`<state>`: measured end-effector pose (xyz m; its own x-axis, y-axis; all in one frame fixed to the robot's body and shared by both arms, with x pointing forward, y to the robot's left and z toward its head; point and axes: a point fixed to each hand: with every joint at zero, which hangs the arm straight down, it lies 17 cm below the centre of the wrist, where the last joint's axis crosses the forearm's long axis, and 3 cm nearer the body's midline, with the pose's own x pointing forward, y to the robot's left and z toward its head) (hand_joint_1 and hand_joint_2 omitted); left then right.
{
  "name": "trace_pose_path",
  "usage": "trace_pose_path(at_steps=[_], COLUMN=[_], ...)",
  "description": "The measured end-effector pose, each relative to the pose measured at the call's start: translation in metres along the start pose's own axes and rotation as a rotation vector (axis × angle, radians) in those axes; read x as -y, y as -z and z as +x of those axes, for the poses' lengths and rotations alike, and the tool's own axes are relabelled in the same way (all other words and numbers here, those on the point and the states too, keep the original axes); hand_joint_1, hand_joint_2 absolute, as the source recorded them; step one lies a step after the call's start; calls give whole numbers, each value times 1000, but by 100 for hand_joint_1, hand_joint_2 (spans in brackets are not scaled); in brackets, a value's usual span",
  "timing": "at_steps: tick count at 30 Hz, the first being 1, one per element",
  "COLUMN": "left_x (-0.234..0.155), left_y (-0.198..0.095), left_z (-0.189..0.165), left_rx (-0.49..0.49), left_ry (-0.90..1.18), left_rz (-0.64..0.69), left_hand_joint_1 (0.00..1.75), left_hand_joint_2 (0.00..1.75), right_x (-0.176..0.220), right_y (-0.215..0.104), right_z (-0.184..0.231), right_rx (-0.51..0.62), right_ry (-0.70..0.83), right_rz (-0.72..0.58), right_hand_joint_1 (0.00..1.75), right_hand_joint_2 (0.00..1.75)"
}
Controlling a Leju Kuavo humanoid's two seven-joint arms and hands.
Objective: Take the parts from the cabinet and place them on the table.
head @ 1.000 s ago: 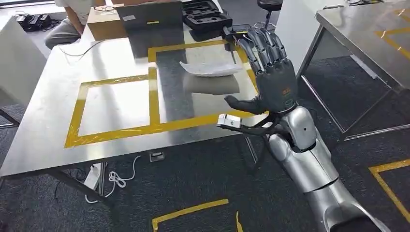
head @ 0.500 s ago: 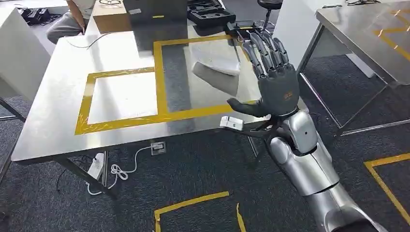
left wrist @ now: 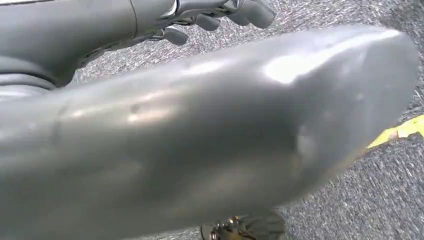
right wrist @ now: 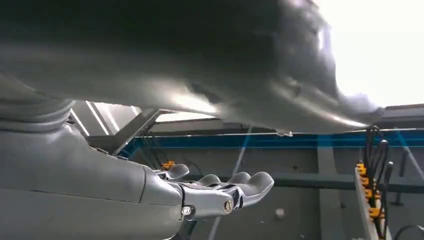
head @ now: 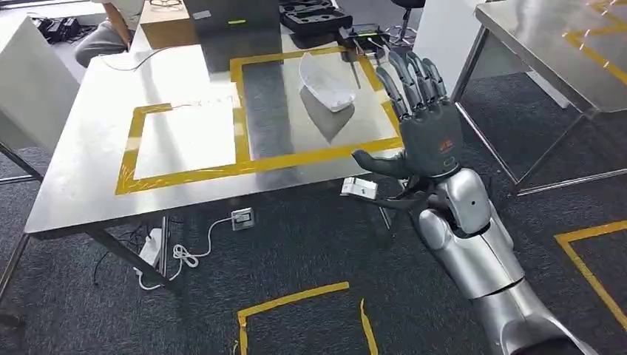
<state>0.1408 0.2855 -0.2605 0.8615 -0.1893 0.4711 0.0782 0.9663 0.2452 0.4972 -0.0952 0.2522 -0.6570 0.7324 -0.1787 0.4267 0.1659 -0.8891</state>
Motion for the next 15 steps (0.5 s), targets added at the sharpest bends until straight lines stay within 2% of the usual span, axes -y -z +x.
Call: trace_pose_path(at_steps=[3, 10, 15], left_x=[0, 2, 3], left_y=[0, -1, -2], left_z=[0, -1, -3], left_rx=[2, -2, -5], left_ry=[0, -3, -6], left_rz=[0, -3, -3], left_hand_joint_1=[0, 0, 0], left_hand_joint_2=[0, 0, 0], right_x=[0, -28, -30], right_y=[0, -5, -5], right_z=[-3, -26, -33], right_rx=[1, -79, -93], right_ry=[-4, 0, -6], right_rz=[7, 147, 158], right_hand_joint_1=[0, 0, 0], right_hand_joint_2=[0, 0, 0])
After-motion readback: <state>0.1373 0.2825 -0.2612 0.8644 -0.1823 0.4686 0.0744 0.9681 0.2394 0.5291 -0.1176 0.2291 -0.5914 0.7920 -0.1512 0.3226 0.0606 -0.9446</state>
